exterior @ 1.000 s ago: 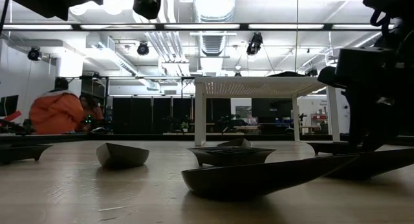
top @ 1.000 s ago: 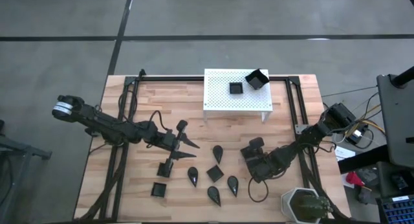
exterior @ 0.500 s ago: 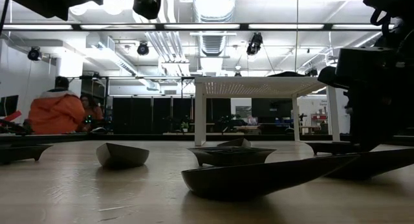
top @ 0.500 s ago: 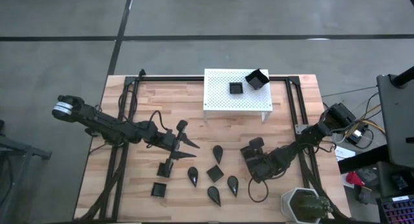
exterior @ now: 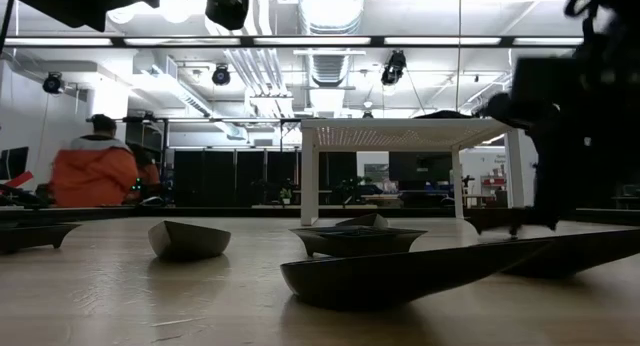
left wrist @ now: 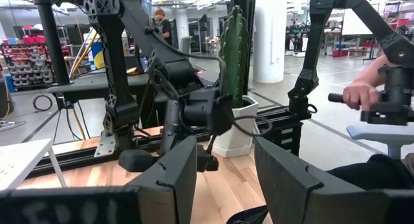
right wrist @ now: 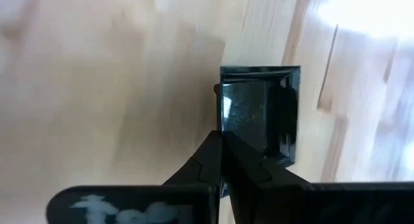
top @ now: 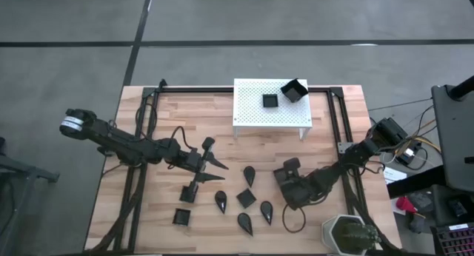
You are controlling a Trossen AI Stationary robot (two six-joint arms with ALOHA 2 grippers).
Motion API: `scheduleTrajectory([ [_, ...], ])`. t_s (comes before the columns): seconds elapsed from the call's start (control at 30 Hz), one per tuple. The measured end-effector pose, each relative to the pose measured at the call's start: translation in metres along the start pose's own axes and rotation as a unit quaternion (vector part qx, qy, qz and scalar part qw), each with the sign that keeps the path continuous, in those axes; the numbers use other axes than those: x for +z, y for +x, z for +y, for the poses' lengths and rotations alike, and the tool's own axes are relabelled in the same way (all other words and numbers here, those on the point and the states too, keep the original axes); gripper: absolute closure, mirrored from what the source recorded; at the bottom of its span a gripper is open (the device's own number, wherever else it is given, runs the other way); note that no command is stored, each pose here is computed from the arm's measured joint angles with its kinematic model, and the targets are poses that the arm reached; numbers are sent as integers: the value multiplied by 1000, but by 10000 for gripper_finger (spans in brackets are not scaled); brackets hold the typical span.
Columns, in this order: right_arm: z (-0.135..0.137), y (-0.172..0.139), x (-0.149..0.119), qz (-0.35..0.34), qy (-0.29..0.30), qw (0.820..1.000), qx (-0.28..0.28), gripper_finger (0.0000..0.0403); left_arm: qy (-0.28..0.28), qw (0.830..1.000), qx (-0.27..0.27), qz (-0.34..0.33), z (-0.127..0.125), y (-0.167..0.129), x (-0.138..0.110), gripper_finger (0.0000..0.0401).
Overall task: Pick & Place Mini shaped plates
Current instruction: Stack the square plate on top of the square plate on the shelf
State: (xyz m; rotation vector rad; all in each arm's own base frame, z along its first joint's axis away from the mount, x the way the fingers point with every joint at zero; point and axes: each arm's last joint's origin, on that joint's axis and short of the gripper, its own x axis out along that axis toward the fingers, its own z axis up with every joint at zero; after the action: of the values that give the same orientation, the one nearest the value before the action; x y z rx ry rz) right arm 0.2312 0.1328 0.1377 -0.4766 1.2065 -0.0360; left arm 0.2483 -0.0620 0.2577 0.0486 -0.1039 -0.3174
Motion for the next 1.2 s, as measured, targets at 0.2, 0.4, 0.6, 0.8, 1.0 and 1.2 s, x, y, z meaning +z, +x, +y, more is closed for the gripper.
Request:
scheduleTrajectory([
  [0.2,-4,-16,19,-17,1,1000,-14,394,3,1000,0,0,0,0,0,250],
  [0.4,-10,-33,35,-29,1,999,-35,394,3,1000,0,0,0,0,0,250],
  [0.6,-17,-53,53,-47,3,997,-55,394,3,1000,0,0,0,0,0,250],
  [0.8,-30,-76,66,-49,-12,993,-105,394,3,1000,0,1,0,0,0,250],
  [1.0,-60,-91,76,-31,6,988,-152,394,3,1000,0,1,0,0,0,250],
  [1.2,-96,-91,84,-7,2,986,-168,394,3,1000,0,-1,0,0,0,250],
])
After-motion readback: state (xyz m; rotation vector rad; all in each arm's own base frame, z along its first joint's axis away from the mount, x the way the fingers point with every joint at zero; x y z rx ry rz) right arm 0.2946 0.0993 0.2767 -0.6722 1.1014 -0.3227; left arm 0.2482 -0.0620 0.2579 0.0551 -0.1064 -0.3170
